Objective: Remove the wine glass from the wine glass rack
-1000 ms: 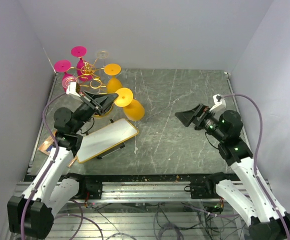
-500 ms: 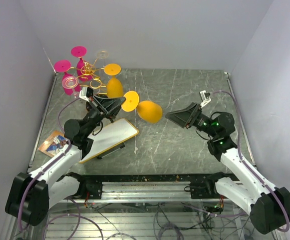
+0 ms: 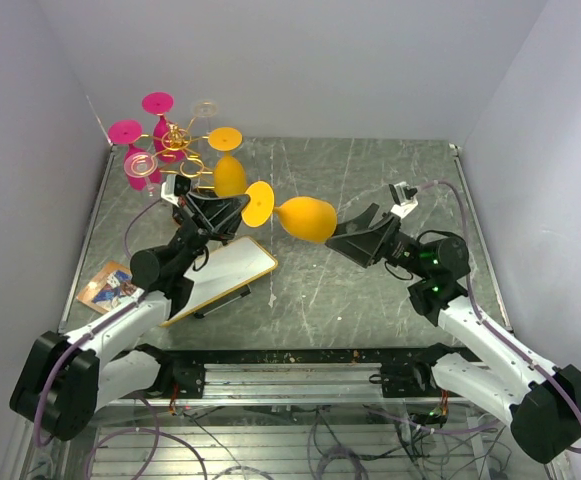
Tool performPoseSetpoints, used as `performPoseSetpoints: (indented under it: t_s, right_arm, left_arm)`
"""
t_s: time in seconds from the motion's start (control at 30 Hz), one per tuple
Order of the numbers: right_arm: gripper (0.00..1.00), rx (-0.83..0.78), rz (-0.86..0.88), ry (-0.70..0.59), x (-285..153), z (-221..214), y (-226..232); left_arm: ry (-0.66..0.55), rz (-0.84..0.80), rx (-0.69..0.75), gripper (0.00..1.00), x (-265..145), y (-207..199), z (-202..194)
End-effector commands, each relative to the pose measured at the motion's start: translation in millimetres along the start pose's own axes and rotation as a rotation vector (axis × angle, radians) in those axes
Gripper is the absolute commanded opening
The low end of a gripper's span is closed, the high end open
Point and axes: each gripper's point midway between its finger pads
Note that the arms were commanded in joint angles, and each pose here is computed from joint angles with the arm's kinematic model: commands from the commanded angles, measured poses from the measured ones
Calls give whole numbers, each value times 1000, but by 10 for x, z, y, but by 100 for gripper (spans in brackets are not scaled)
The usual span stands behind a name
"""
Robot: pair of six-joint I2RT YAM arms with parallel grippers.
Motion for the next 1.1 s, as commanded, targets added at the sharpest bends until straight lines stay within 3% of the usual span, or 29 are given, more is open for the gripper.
performPoseSetpoints:
  t_s: [0.0,0.13,0.43,0.73,0.8,1.07]
  right_arm:
    - [80,-77,140,-35,-6,85,409]
    - [71,-102,208,-50,-54,88,590]
    - [39,-127,338,-40,-132,61,921]
    - [7,-128,344,-63,-156,80,948]
    - [0,-130,344,-73,-165,88,952]
    - [0,-159,277,-126,-163,180,950]
  left_arm:
    - [-11,-130,-14,7,-31,-256,-55]
    - [-30,-185,-43,7,-63,-303,-59]
    - [-12,-236,-79,7,-12,-286,-191]
    - [-3,-253,-48,9,26,-332,-232]
    - [5,-246,-37,14,31,-333,-248]
    - [29,-111,46,55,85,-178,-311]
Point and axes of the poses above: each gripper's point midway between its finger pads, its own x axis out along the fingers, its own y axis along the line the jaws close on, z = x × y, and after that the axes turned 11 degrees about x, right-handed
